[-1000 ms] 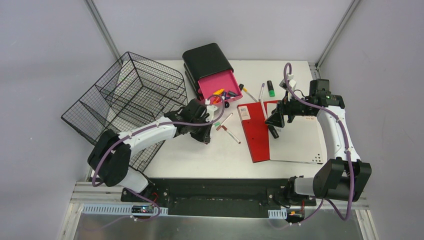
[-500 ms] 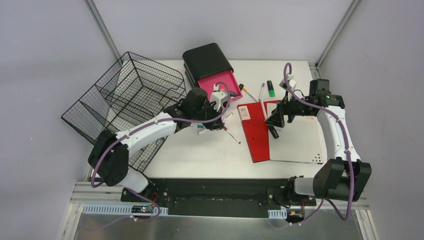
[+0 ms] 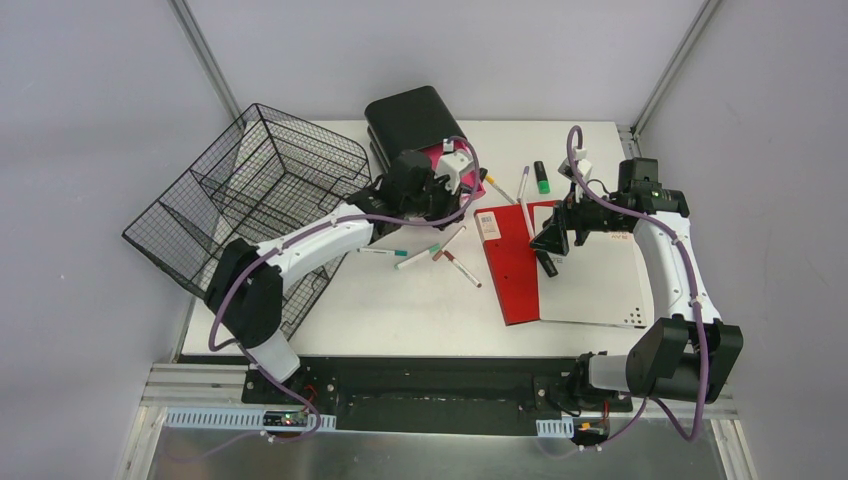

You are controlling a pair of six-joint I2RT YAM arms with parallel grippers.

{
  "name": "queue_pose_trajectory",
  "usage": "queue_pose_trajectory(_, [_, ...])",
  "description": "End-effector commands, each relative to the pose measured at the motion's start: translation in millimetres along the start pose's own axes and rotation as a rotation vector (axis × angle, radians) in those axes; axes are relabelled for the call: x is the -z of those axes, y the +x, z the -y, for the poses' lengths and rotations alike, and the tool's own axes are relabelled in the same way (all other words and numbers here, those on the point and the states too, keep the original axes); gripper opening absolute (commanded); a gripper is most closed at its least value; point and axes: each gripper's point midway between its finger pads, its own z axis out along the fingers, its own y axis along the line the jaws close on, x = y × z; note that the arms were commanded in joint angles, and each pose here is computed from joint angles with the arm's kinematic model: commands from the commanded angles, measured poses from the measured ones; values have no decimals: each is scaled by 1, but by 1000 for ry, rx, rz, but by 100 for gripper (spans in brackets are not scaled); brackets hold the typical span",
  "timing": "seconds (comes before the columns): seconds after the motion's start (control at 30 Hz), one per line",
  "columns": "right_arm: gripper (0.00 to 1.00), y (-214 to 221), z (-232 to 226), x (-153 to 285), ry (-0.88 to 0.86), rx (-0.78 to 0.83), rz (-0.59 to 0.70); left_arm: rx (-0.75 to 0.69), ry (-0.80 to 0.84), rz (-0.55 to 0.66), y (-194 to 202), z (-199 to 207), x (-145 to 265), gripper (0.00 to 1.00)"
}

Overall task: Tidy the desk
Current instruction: Place the stationery in the drawer.

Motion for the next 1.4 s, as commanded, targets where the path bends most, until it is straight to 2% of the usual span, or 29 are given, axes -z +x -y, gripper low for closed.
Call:
queue_pose_trajectory(0.0, [78,-16,-5,4,-3,78,33,-46,-95,96,-39,-21,-9,0])
queue_pose_trajectory(0.13, [78,-16,-6,5,-3,79,34,-36,-183,95,-46,-43,-14,0])
queue_pose_trajectory(0.57, [79,-15,-6,3,-7,82,30,-156,-515,30,-54,-112,-6,0])
queue_pose_trajectory(0.63, [78,-15,-7,3,-7,83,29,-173,-575,7,-56,-123,-4,13])
queue_pose_trajectory(0.67, [78,-15,-6,3,-6,84,28,-183,-603,-6,-56,-128,-2,27])
queue_pose_trajectory(0.73, [78,-15,-6,3,-6,85,28,-195,-639,-28,-57,-134,0,47])
queue_pose_trajectory(0.8, [78,-15,-6,3,-6,83,28,-197,-649,-36,-59,-135,2,57])
queue_pose_trajectory(0.87, [78,-15,-6,3,-6,82,27,-192,-641,-25,-63,-133,4,62])
queue_pose_trajectory(1.07, [79,-14,-6,3,-7,80,26,-153,-541,29,-74,-110,12,64])
queue_pose_trajectory(1.37, [78,-14,-6,3,-6,83,25,-64,-345,58,-60,-70,20,72])
